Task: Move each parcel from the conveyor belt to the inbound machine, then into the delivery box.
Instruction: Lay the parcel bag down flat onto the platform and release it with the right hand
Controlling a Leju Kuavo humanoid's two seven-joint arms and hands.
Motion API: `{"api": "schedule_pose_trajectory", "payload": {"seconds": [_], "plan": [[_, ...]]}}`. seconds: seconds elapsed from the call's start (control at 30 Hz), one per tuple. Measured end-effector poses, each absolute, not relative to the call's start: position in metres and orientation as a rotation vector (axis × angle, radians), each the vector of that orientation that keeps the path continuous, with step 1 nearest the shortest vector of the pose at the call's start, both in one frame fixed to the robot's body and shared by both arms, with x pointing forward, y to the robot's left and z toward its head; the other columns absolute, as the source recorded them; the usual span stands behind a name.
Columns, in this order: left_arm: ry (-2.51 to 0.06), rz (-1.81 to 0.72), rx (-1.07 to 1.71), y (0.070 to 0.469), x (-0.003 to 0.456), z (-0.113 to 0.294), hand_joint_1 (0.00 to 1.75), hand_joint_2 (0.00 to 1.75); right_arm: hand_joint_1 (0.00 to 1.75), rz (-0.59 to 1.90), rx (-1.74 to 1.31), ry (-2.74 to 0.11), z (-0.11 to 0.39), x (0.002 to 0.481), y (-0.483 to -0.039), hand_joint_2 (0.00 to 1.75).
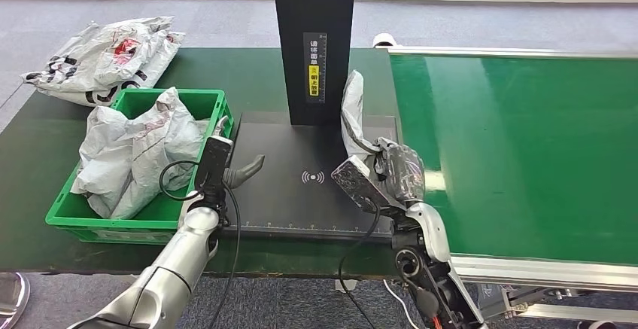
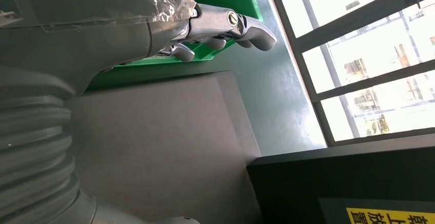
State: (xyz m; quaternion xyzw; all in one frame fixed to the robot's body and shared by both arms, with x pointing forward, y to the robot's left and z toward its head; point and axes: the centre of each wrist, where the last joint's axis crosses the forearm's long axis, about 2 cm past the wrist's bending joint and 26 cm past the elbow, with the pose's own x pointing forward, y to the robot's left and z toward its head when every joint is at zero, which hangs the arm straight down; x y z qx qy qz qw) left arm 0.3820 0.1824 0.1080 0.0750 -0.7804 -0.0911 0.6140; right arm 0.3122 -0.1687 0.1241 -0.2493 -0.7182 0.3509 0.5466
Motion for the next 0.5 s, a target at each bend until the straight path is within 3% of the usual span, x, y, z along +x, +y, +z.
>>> {"api": "schedule_pose_trajectory", "payload": {"seconds": [0.17,0.3,0.5], "plan": [[-1.806,-0.221,0.150,0.176,0.387,0.115,0.00,1.75,1.72,0.948,-0.464,-1.672,0.124,0.301,-0.139,1.75],[-1.808,-0.221,0.136,0.170,0.390,0.121,0.00,1.75,0.00,1.016,-0.342,-1.592,0.120,0.295,-0.123,1.75],[-1.809,-0.217,0.127,0.161,0.397,0.132,0.00,1.75,0.00,1.176,-0.336,-1.389,0.097,0.297,-0.114,1.75]]}}
